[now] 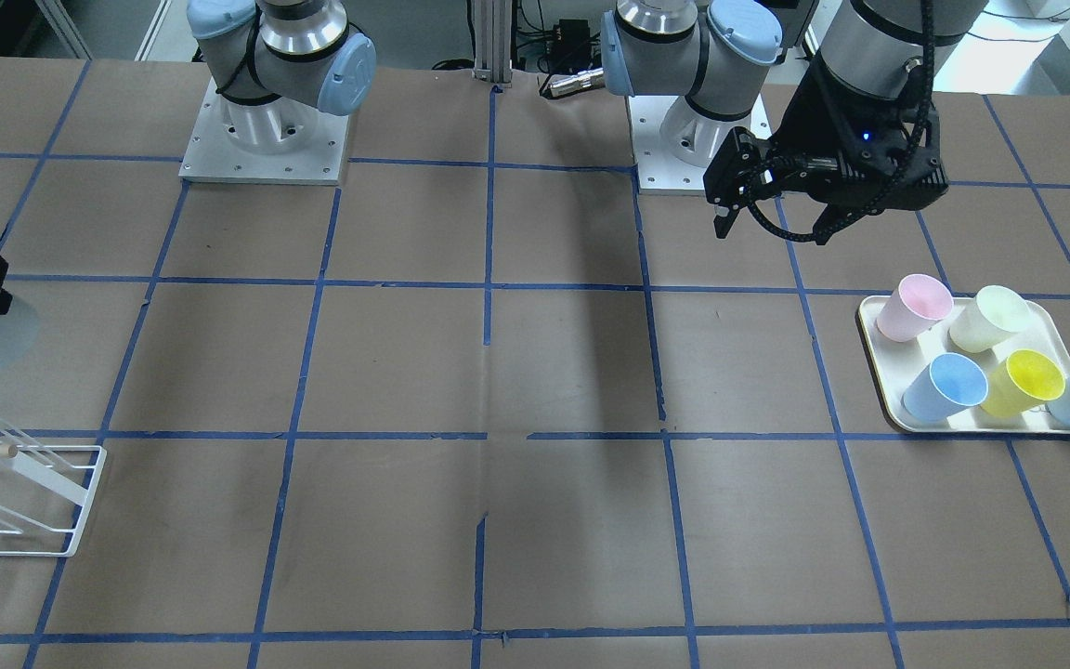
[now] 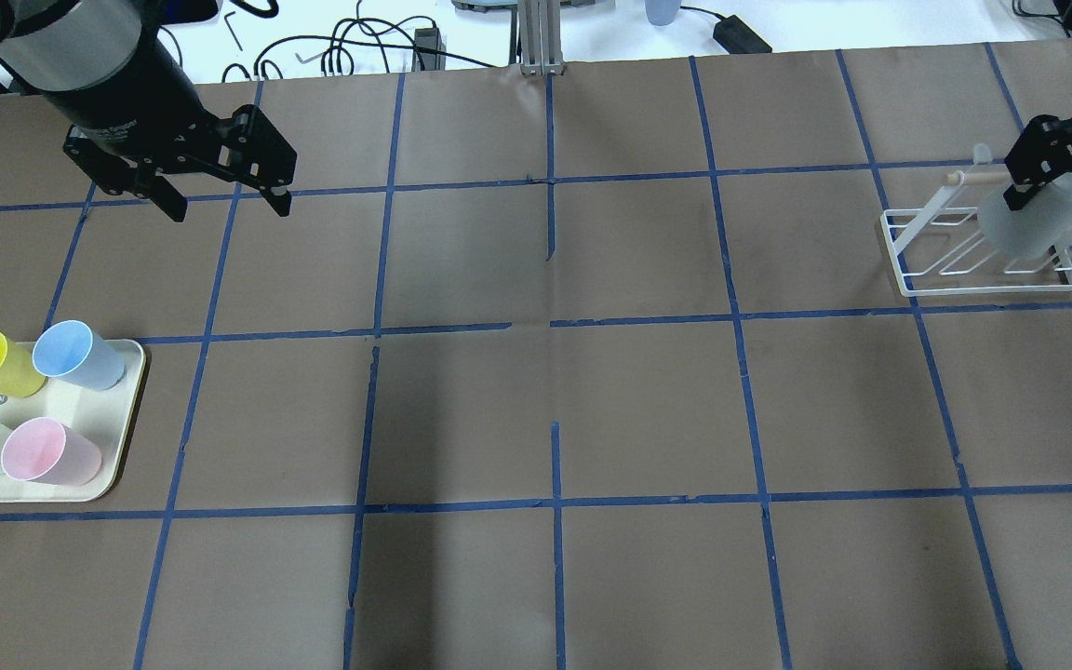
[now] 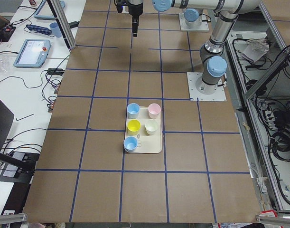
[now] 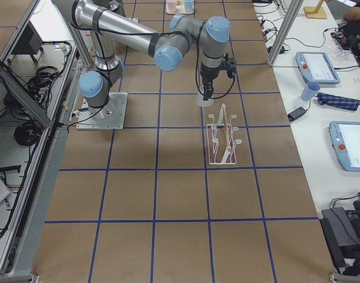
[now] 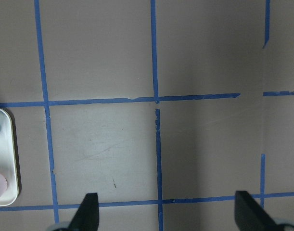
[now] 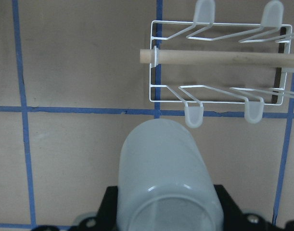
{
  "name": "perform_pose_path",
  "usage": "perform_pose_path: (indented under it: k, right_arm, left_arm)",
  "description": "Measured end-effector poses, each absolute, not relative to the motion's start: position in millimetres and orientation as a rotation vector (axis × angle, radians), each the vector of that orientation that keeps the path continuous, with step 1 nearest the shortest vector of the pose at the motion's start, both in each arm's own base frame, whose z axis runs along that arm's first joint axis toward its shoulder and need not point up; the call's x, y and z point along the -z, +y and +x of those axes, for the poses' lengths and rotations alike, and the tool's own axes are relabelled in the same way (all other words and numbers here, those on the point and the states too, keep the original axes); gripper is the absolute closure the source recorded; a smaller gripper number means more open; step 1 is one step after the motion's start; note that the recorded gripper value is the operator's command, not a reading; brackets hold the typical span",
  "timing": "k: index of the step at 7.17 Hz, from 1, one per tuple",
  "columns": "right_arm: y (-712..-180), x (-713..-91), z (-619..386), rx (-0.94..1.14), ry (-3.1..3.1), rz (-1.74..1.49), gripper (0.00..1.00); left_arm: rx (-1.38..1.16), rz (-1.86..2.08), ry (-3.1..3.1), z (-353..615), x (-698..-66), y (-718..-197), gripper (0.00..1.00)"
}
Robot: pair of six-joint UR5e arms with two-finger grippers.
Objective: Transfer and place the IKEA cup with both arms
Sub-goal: 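Lift the white cup off the rack with the right gripper, then carry the white cup toward the left gripper while the left gripper reaches to meet it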
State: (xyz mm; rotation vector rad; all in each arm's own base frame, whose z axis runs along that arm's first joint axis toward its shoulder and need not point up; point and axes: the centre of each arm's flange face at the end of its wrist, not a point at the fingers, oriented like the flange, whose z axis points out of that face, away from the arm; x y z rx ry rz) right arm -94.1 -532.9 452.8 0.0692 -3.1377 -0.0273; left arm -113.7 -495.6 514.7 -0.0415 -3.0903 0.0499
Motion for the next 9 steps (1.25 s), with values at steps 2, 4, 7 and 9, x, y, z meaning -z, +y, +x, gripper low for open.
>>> perform_pose_path:
  k: [2, 4, 7, 9]
  right_arm:
    - [-512, -486, -48, 0.005, -3.132, 0.102, 0.54]
    - [-506, -499, 19, -0.017, -3.130, 0.128, 0.55]
    - [-496, -500, 104, -0.024, -3.170, 0.119, 0.55]
    - [-492, -497, 126, 0.024, -3.335, 0.093, 0.56]
  left_arm:
    - [-0.045, -0.045, -3.051, -112, -513, -492, 0.00]
    - [-0.034, -0.027, -2.883, -88, -511, -487, 0.00]
    - [-0.062, 0.043, -2.452, -75, -478, -481, 0.00]
    - [-0.082, 0.115, -2.146, -90, -455, -481, 0.00]
